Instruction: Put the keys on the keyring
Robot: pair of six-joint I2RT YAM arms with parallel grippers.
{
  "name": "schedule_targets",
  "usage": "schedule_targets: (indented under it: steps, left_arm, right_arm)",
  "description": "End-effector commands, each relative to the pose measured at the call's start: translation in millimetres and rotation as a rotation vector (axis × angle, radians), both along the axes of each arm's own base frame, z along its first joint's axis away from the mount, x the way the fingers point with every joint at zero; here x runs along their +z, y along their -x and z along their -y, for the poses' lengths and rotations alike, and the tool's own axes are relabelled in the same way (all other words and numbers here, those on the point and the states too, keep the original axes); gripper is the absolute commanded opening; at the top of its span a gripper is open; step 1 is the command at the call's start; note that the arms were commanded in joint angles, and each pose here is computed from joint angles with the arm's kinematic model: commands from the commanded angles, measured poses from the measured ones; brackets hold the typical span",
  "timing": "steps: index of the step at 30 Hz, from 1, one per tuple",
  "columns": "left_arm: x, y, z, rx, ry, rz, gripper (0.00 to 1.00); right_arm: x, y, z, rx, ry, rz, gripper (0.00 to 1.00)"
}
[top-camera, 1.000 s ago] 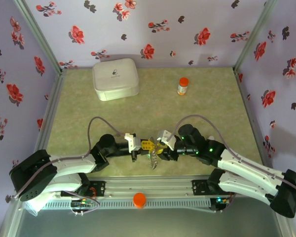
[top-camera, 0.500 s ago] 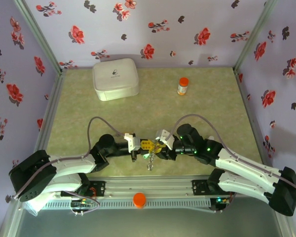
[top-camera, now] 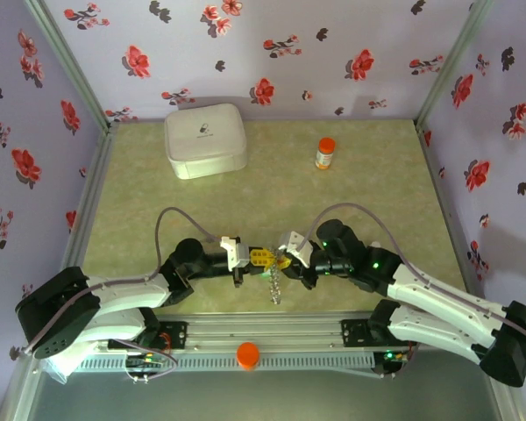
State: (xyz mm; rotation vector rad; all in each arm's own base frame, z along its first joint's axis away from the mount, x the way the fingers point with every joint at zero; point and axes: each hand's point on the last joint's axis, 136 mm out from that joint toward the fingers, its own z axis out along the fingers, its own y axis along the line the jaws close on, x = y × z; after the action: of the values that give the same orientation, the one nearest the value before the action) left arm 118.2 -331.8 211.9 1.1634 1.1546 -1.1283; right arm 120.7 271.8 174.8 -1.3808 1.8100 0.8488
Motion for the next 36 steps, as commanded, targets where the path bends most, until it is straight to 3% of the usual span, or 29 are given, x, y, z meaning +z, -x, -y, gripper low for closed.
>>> schedule_targets:
  steps: [1, 13, 28, 36]
  left_arm:
    - [29.4, -1.4, 0.4, -0.002, 0.083, 0.072, 0.00]
    - [26.2, -5.8, 0.2, 0.004, 0.076, 0.064, 0.00]
    - [-10.5, -12.8, -4.0, 0.056, -0.011, 0.016, 0.01]
    - [-8.2, -21.3, -11.3, 0.128, 0.006, 0.042, 0.42]
  right_arm:
    - [21.2, 0.9, -2.2, 0.021, -0.032, 0.027, 0.00]
    - [32.8, -2.3, -0.6, 0.011, -0.025, 0.057, 0.00]
    - [49.2, -12.4, 12.6, -0.057, 0.001, 0.140, 0.00]
    - [55.0, -14.6, 10.0, -0.057, 0.011, 0.161, 0.00]
